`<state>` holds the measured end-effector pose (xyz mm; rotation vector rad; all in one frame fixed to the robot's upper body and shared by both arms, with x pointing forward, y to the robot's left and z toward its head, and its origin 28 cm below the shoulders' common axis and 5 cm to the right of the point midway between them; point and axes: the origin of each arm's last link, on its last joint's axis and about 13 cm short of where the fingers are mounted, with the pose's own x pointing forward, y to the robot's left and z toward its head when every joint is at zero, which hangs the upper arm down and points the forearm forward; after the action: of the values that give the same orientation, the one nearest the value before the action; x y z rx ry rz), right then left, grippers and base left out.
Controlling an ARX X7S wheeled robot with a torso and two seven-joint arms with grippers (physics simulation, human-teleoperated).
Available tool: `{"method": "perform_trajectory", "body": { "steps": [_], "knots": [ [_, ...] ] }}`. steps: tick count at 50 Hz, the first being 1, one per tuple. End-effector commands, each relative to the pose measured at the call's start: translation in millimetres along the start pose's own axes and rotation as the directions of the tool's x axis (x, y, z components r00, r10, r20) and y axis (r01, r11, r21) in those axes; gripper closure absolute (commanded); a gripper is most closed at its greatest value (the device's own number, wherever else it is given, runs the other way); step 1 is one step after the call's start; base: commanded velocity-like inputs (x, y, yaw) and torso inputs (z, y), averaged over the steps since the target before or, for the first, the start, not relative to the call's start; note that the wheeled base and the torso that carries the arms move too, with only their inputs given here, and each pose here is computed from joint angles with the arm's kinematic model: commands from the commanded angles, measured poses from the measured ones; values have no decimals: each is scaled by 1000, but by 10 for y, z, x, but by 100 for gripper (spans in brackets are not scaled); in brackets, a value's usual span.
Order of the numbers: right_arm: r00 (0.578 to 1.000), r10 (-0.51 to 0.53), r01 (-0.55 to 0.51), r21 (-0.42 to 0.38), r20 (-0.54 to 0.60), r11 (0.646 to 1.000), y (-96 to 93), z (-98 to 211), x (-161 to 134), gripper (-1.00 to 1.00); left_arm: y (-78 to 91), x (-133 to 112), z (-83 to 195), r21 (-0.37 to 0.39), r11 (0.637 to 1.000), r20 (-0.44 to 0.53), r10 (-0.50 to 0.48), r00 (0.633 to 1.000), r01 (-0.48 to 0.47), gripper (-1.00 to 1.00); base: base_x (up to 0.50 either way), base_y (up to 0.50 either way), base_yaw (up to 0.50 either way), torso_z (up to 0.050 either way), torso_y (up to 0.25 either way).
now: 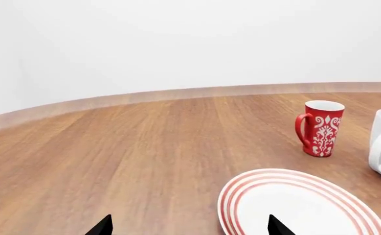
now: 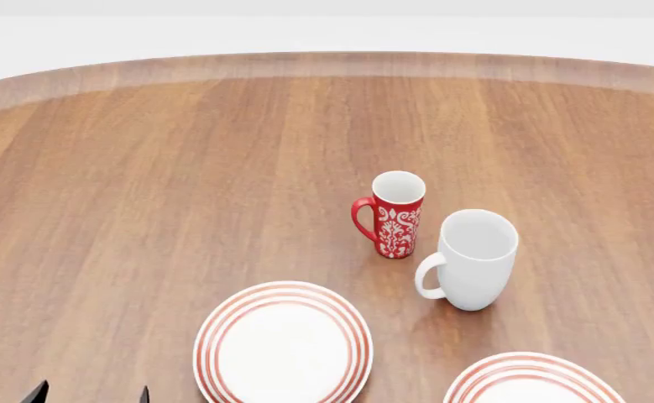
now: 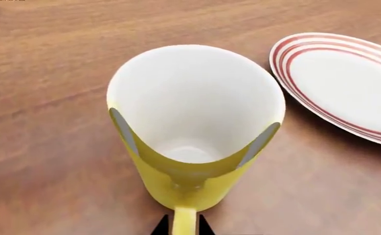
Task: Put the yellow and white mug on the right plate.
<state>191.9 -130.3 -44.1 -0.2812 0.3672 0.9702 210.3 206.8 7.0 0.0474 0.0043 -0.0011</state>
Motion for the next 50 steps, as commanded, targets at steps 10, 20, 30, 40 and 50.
{"method": "perform_trajectory", "body": {
  "steps": [10,20,30,40,50],
  "knots": [
    [999,-42,42,-1,0,999,-32,39,-69,100,5,2,4,-3,1000,1,4,1000,-4,-100,0,0,0,0,0],
    [995,-102,102,-6,4,995,-75,54,-169,100,4,0,4,-4,1000,0,3,1000,-3,-100,0,0,0,0,0],
    [984,-178,178,-6,22,984,-139,118,-294,100,5,1,-1,-4,1000,-2,3,1000,-3,-100,0,0,0,0,0],
    [976,-213,213,-5,39,977,-149,155,-404,100,3,-1,-5,-2,1000,-2,2,1000,-2,-100,0,0,0,0,0],
    [951,-302,303,1,66,953,-186,200,-576,100,-4,-3,-13,0,1000,-4,0,1000,0,-100,0,0,0,0,0]
  ]
}}
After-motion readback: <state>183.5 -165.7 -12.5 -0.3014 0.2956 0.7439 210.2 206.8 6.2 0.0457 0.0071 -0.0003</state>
